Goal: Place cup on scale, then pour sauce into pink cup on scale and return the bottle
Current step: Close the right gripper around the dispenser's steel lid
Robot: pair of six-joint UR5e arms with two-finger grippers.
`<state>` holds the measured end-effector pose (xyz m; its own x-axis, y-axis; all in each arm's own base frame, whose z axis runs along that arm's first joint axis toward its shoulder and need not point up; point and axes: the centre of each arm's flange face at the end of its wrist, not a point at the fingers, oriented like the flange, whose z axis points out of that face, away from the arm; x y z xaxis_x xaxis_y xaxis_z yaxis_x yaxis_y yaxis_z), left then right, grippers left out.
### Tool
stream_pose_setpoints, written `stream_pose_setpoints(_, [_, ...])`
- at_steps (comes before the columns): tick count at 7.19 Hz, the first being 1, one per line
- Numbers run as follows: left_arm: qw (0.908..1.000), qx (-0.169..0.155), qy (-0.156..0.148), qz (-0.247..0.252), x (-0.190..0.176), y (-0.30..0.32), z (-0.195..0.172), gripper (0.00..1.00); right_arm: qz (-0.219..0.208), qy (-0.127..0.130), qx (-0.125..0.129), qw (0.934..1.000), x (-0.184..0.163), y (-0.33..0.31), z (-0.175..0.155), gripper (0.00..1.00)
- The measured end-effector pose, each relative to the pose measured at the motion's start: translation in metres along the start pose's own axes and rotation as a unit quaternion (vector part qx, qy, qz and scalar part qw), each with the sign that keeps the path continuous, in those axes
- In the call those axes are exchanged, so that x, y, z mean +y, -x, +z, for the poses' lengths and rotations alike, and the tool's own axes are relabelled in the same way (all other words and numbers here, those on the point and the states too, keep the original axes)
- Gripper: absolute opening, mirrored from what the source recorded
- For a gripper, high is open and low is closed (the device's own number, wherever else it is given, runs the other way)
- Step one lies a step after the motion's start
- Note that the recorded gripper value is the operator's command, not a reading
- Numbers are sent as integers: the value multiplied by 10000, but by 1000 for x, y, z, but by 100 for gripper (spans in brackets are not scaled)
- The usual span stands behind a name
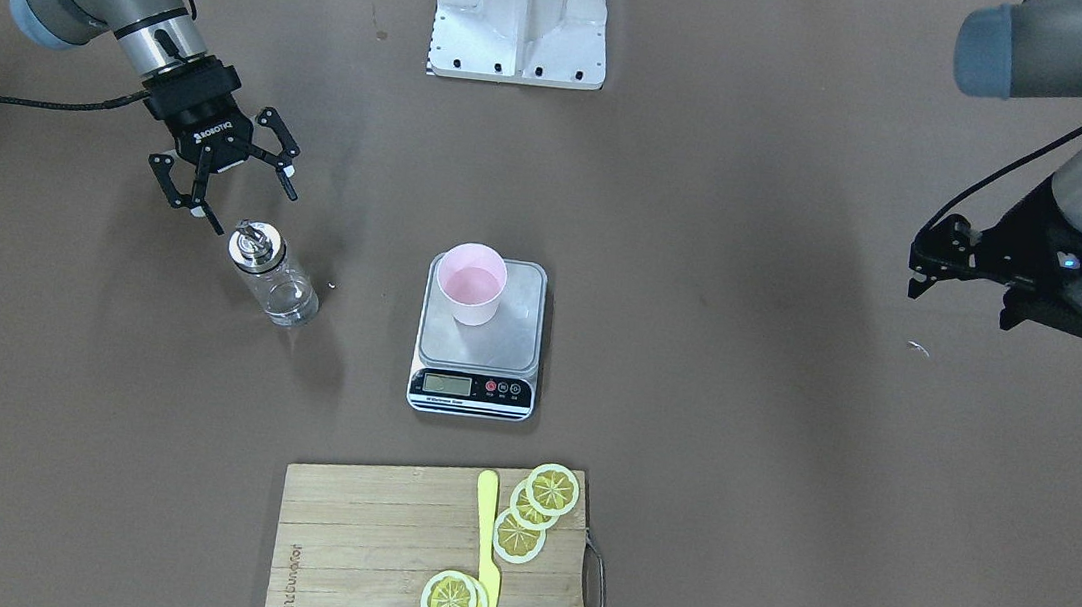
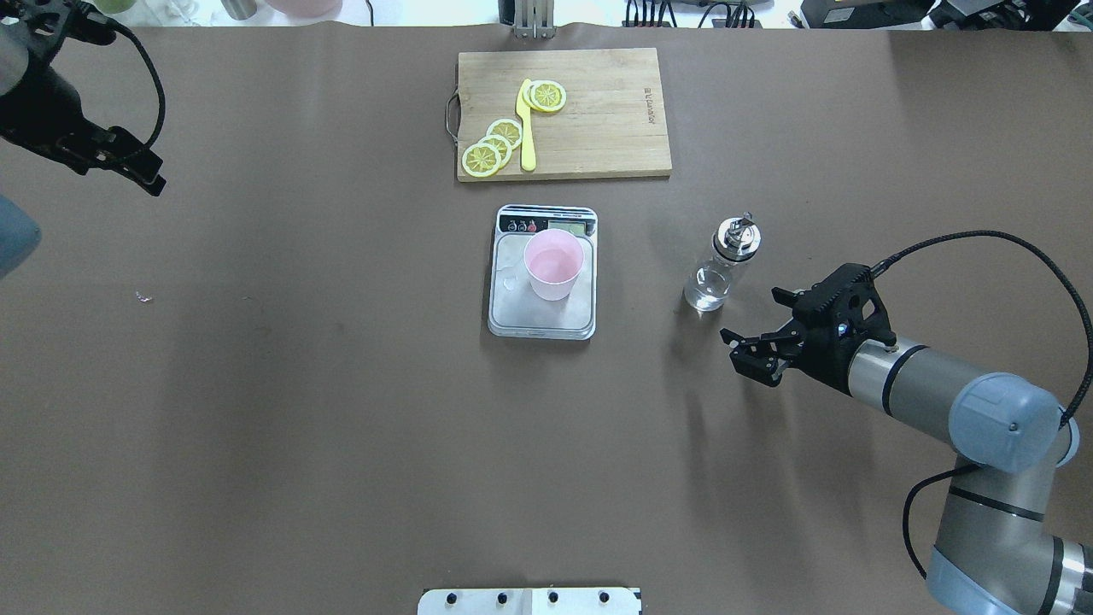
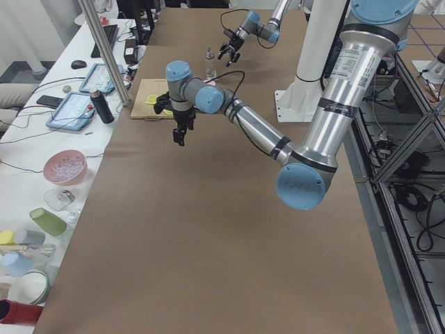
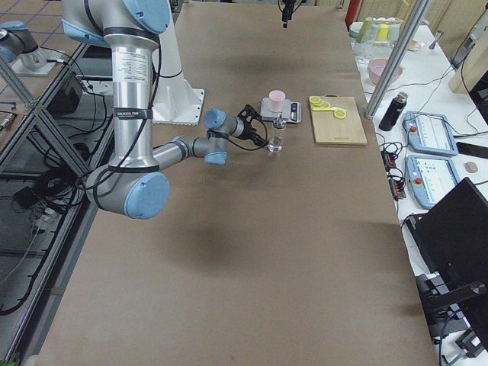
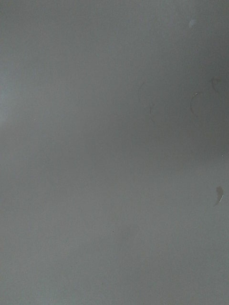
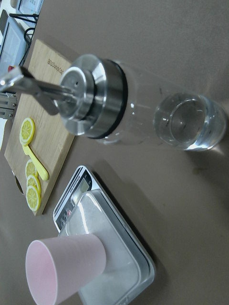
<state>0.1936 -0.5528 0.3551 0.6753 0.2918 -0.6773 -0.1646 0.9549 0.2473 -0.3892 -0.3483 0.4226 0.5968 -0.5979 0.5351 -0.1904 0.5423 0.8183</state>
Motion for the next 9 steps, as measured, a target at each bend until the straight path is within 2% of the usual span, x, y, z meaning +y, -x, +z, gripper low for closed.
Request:
stream_pose_setpoints(4, [10000,-1,-3,-13,0,0,0,98,-22,16,21,10000,4,-4,8,95])
stream_pose_setpoints(9, [10000,-2,-3,-17,0,0,0,98,-16,-108,138,9998,-7,-4,31,95])
